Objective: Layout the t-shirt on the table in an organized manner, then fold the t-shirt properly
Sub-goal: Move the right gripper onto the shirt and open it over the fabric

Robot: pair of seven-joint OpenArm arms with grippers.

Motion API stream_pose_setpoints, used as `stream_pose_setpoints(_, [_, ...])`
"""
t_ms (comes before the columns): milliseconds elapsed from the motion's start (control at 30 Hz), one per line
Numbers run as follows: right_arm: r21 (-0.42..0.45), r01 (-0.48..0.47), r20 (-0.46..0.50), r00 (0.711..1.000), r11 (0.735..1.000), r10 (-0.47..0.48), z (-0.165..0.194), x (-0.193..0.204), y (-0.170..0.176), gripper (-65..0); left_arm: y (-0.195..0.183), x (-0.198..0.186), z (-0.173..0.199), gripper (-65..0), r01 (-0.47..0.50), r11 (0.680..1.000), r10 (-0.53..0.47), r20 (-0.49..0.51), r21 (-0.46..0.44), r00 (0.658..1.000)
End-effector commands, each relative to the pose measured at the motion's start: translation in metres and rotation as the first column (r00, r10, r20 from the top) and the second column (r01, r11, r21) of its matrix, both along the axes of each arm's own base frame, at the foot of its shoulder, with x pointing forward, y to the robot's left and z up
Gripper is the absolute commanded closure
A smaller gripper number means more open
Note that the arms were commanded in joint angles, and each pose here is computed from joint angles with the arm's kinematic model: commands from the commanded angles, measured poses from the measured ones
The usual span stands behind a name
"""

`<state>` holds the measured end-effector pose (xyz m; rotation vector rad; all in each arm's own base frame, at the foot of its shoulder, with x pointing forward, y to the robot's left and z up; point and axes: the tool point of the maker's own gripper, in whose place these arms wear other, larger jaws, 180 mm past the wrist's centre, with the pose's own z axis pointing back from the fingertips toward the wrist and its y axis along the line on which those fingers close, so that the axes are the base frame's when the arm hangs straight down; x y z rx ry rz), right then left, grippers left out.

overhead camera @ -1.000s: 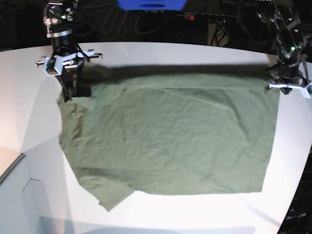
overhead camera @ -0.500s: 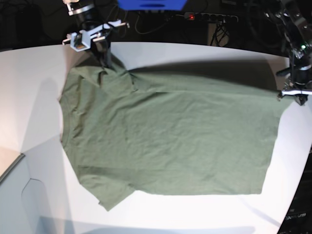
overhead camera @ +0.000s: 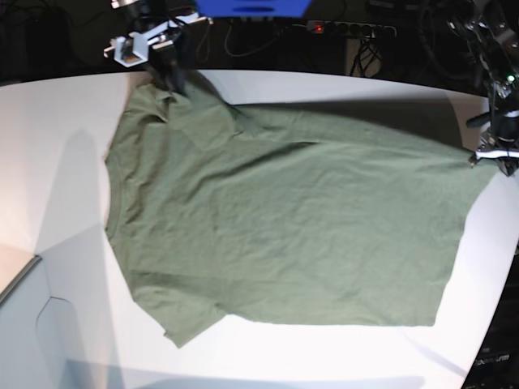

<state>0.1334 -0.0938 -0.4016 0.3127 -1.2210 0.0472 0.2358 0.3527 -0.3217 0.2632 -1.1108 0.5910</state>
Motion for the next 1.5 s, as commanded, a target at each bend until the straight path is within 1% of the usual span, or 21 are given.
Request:
stream_pose_setpoints(0, [0.024, 0.009, 0.064, 0.998, 1.000, -0.011, 0.015, 0.003, -0.002, 0.0, 0.004, 0.003, 0.013, 0.0, 0.002, 0.999, -0.003, 0.034, 0.034, 0.999])
stream_pose_setpoints(67, [0.024, 0.027, 0.112, 0.993, 0.999, -0.029, 0.024, 0.008, -0.008, 0.0, 0.004, 0.004, 0.013, 0.0, 0.002, 0.999, -0.003, 0.035, 0.034, 0.999])
stream_pose_setpoints(167, [0.019, 0.035, 0.150, 0.988, 0.999, -0.037, 0.030, 0.021, -0.012, 0.0, 0.006, 0.007, 0.011, 0.0, -0.001, 1.000, 0.000, 0.036, 0.030, 0.999])
stream_pose_setpoints(233, [0.018, 0.035, 0.177, 0.983, 0.999, -0.038, 0.034, 0.033, -0.013, 0.0, 0.009, 0.015, 0.013, 0.0, -0.002, 1.000, 0.001, 0.050, 0.028, 0.999])
stream_pose_setpoints(367, [0.018, 0.032, 0.238, 0.971, 0.999, -0.035, 0.045, 0.055, -0.013, 0.0, 0.011, 0.023, 0.001, 0.0, -0.012, 1.000, 0.012, 0.040, -0.006, 0.999])
stream_pose_setpoints(467, [0.013, 0.027, 0.273, 0.962, 1.000, -0.029, 0.052, 0.075, -0.012, 0.0, 0.012, 0.033, -0.001, 0.0, -0.018, 1.000, 0.019, 0.052, -0.024, 0.998])
stream_pose_setpoints(600, [-0.016, 0.007, 0.257, 0.966, 1.000, -0.003, 0.053, 0.107, -0.009, 0.0, 0.013, 0.044, 0.003, 0.0, -0.020, 0.999, 0.023, 0.077, -0.034, 0.997])
stream_pose_setpoints(700, [-0.060, -0.016, 0.261, 0.965, 0.998, 0.031, 0.057, 0.132, -0.013, 0.0, 0.013, 0.052, 0.007, 0.0, -0.021, 0.999, 0.025, 0.095, -0.039, 0.995])
stream_pose_setpoints(933, [-0.095, -0.023, 0.256, 0.965, 0.995, 0.047, 0.056, 0.181, -0.021, 0.0, 0.019, 0.078, 0.008, 0.0, -0.019, 0.998, 0.026, 0.117, -0.066, 0.993])
stream_pose_setpoints(1000, [-0.106, -0.026, 0.248, 0.967, 0.994, 0.052, 0.052, 0.189, -0.025, 0.0, 0.024, 0.085, 0.009, 0.0, -0.024, 0.997, 0.032, 0.121, -0.069, 0.992])
stream_pose_setpoints(1200, [-0.106, -0.023, 0.241, 0.969, 0.994, 0.048, 0.047, 0.208, -0.029, 0.0, 0.029, 0.106, 0.011, 0.0, -0.029, 0.994, 0.043, 0.140, -0.101, 0.989])
stream_pose_setpoints(1467, [-0.093, -0.015, 0.259, 0.965, 0.996, 0.039, 0.052, 0.237, -0.030, 0.0, 0.028, 0.130, 0.015, 0.0, -0.027, 0.989, 0.051, 0.167, -0.143, 0.985])
